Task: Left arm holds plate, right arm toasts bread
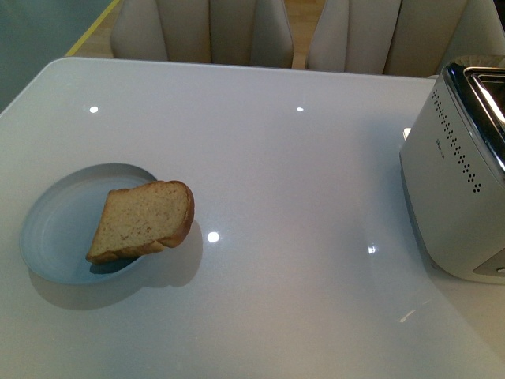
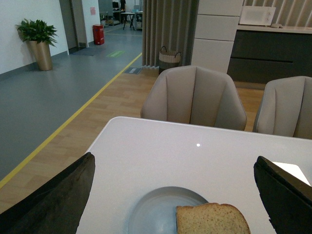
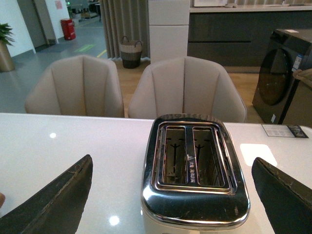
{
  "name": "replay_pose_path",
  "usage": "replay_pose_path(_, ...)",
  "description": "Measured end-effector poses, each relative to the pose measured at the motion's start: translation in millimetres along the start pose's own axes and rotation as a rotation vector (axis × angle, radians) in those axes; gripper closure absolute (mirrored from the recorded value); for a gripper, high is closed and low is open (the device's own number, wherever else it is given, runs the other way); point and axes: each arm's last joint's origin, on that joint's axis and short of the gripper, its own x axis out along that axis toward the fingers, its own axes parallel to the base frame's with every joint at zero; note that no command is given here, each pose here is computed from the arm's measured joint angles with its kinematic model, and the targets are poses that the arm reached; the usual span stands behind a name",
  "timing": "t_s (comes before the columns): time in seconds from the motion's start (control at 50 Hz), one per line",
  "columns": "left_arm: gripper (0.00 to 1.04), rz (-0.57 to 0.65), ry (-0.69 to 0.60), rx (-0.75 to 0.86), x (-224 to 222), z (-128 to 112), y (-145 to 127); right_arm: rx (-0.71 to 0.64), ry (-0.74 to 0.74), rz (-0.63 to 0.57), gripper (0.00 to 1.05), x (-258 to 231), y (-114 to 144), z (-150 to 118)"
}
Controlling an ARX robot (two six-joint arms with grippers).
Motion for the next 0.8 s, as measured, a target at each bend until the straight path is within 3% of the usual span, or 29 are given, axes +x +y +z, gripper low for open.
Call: replay_pose_path(0.8,0.07,0.0,0.0,0.0,0.0,0.0,0.0,0.0,0.0,0.0,0.09,0.0,0.0,0.0)
